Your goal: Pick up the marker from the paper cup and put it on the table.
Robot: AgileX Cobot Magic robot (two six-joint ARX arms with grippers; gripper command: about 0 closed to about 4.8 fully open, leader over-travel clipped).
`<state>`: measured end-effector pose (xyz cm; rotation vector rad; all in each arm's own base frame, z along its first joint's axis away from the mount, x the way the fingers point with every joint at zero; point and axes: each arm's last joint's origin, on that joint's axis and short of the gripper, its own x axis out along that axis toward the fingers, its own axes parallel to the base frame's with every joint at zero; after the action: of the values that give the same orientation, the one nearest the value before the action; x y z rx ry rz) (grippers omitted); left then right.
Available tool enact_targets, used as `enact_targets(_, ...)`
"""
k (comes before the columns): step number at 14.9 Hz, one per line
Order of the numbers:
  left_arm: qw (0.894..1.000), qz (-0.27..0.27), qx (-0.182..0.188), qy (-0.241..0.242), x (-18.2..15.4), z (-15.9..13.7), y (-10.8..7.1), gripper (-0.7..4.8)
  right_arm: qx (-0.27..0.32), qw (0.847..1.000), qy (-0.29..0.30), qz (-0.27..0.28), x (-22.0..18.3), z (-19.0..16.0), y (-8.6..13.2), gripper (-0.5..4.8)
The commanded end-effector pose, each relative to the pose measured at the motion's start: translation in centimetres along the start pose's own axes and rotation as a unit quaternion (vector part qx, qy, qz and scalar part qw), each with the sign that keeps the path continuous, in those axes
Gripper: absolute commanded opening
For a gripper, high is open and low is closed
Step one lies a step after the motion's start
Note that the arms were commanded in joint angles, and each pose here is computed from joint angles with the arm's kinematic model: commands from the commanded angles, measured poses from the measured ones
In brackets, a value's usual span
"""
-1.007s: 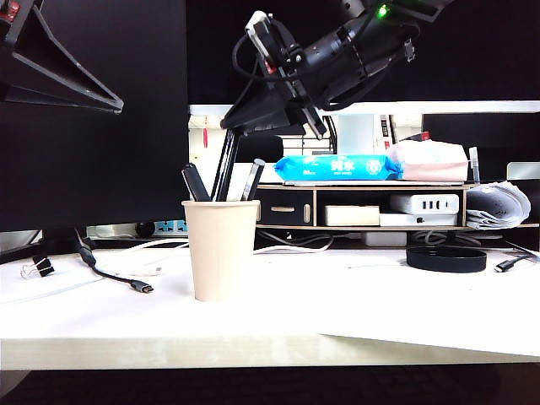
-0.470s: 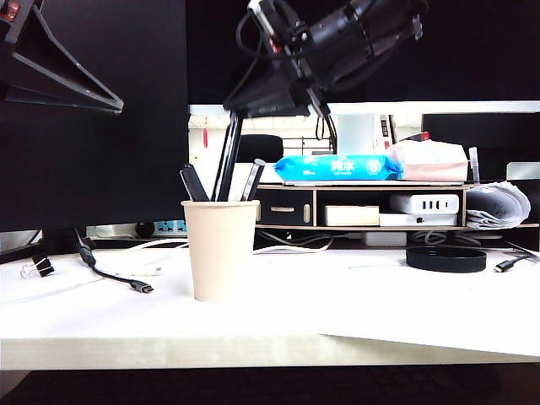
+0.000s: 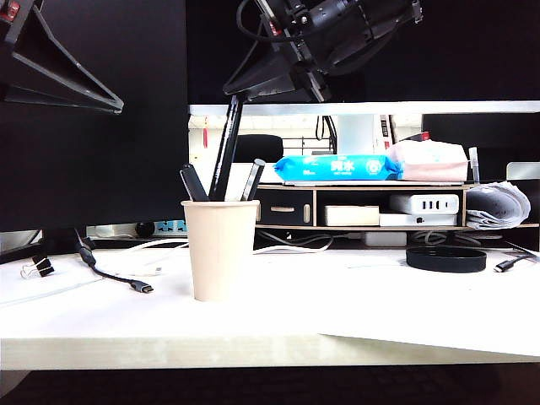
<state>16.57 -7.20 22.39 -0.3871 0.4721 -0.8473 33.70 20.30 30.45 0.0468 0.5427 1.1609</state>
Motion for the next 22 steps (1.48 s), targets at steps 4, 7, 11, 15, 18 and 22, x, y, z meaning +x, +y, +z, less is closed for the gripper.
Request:
enact_targets(4, 1.0, -0.005, 0.01, -0.008, -0.1, 0.3, -0.2, -0.05, -0.015, 0.999, -0.034, -0.017, -3.2, 1.5, 0.0, 0.49)
enact_targets(7, 1.0, -0.004, 0.01, -0.009, -0.1, 0.3, -0.2, -0.05, -0.022, 0.998, -0.046, -0.034, -4.7, 2.0, -0.2, 0.48)
enact_targets(11, 1.0, -0.004, 0.01, -0.008, -0.1, 0.3, -0.2, -0.05, -0.008, 0.996, -0.02, -0.087, -6.5, 1.0, -2.4, 0.49)
enact_targets(15, 1.0, -0.004, 0.01, -0.008, -0.1, 0.3, -0.2, -0.05, 0.01, 0.99, 0.023, -0.14, -6.6, -0.3, -3.8, 0.49)
enact_targets(18, 1.0, -0.005, 0.006, -0.007, -0.1, 0.3, -0.2, -0.05, 0.04, 0.988, 0.058, -0.137, -5.4, -1.7, -5.0, 0.49)
enact_targets(22, 1.0, -0.005, 0.004, -0.005, -0.1, 0.3, -0.2, -0.05, 0.049, 0.986, 0.068, -0.142, -4.9, -2.3, -5.7, 0.48)
